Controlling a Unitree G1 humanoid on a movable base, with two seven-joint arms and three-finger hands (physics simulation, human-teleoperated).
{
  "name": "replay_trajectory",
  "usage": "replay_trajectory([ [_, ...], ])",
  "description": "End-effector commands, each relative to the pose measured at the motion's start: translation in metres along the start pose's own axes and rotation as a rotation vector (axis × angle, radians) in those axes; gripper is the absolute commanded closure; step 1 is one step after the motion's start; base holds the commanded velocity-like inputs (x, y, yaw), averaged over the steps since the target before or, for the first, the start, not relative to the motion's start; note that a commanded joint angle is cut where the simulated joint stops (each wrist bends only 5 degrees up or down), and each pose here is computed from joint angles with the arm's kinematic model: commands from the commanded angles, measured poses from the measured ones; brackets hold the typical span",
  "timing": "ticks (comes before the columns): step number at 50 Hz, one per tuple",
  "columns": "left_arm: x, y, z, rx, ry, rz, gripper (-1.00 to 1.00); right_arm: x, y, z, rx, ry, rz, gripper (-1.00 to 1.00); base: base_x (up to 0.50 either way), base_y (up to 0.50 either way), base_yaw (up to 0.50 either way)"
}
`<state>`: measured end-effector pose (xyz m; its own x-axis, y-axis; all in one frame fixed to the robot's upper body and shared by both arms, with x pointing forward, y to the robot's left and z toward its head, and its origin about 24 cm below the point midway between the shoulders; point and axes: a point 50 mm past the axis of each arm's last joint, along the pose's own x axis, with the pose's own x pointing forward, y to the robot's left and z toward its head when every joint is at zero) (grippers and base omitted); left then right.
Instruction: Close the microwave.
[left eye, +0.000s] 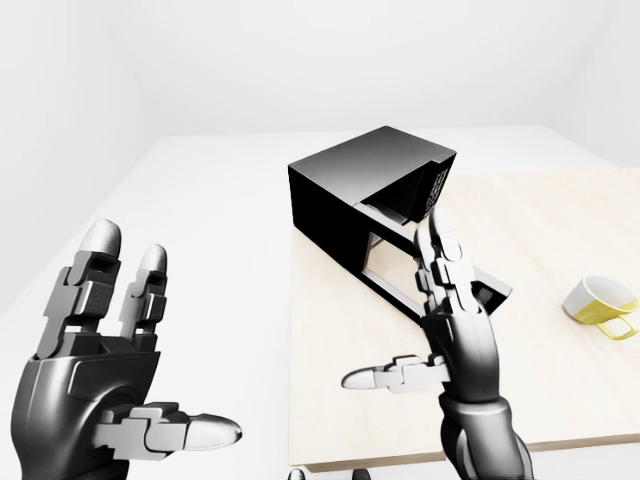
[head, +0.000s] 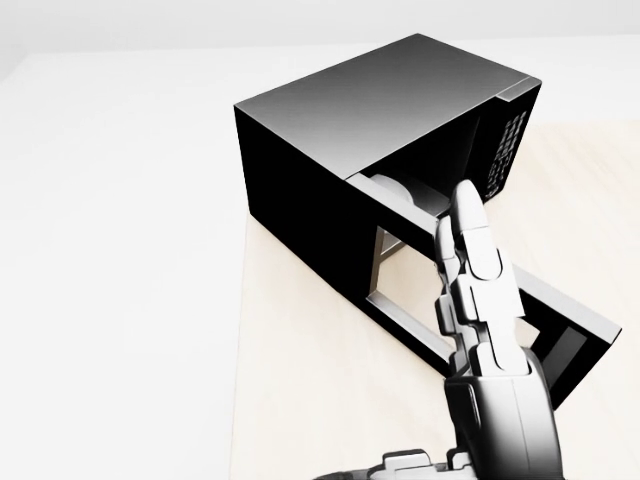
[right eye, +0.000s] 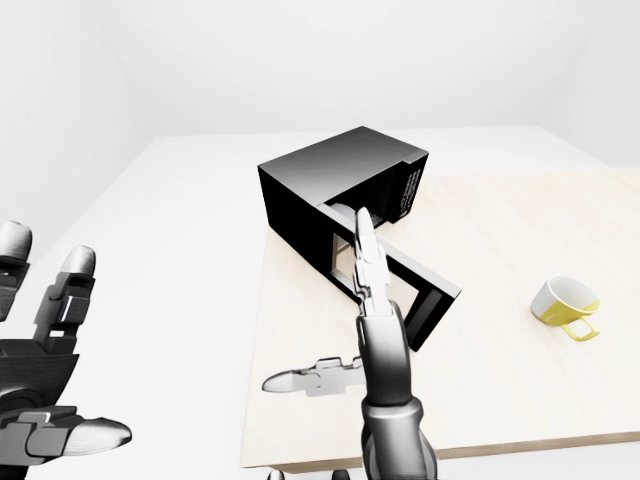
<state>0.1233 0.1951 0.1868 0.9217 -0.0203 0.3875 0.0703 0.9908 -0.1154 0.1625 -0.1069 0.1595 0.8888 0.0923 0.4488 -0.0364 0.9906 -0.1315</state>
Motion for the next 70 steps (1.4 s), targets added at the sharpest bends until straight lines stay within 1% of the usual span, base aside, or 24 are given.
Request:
replay_trajectory([
  [1,0.001,-0.001,-0.001,0.002,0.002,0.000,-1.00,-0.003,0.004,-0.032,0.012,0.139,0.009,-1.00,0.00,0.00,0.00],
  [5,0.001,-0.001,-0.002,0.003,0.004,0.000,-1.00,-0.003,0.007,-0.049,0.005,0.203,0.018,-1.00,0.00,0.00,0.00],
  [10,0.002,-0.001,-0.002,0.003,0.006,-0.001,-1.00,-0.003,0.007,-0.061,-0.004,0.249,0.018,-1.00,0.00,0.00,0.00],
  [14,0.002,0.000,-0.002,0.002,0.006,0.001,-1.00,-0.004,0.007,-0.087,-0.018,0.346,0.016,-1.00,0.00,0.00,0.00],
  [17,0.002,-0.001,-0.003,0.003,0.007,-0.001,-1.00,-0.005,0.007,-0.099,-0.022,0.388,0.017,-1.00,0.00,0.00,0.00],
  [25,0.003,-0.001,-0.002,0.001,0.008,-0.001,-1.00,-0.003,0.007,-0.119,-0.014,0.425,0.014,-1.00,0.00,0.00,0.00],
  [34,0.003,-0.002,-0.003,0.002,0.009,-0.003,-1.00,-0.003,0.005,-0.134,-0.010,0.453,0.003,-1.00,0.00,0.00,0.00],
  [51,0.003,-0.003,-0.005,0.002,0.011,-0.005,-1.00,0.001,0.001,-0.152,0.001,0.478,-0.026,-1.00,0.00,0.00,0.00],
  [54,0.003,-0.003,-0.005,0.003,0.012,-0.005,-1.00,0.005,0.000,-0.155,-0.001,0.480,-0.030,-1.00,0.00,0.00,0.00],
  [61,0.003,-0.005,-0.007,0.004,0.016,-0.010,-1.00,0.030,-0.009,-0.158,-0.017,0.459,-0.055,-1.00,0.00,0.00,0.00],
  [70,0.003,-0.008,-0.009,0.004,0.023,-0.017,-1.00,0.051,-0.017,-0.166,-0.051,0.462,-0.061,-1.00,0.00,0.00,0.00],
])
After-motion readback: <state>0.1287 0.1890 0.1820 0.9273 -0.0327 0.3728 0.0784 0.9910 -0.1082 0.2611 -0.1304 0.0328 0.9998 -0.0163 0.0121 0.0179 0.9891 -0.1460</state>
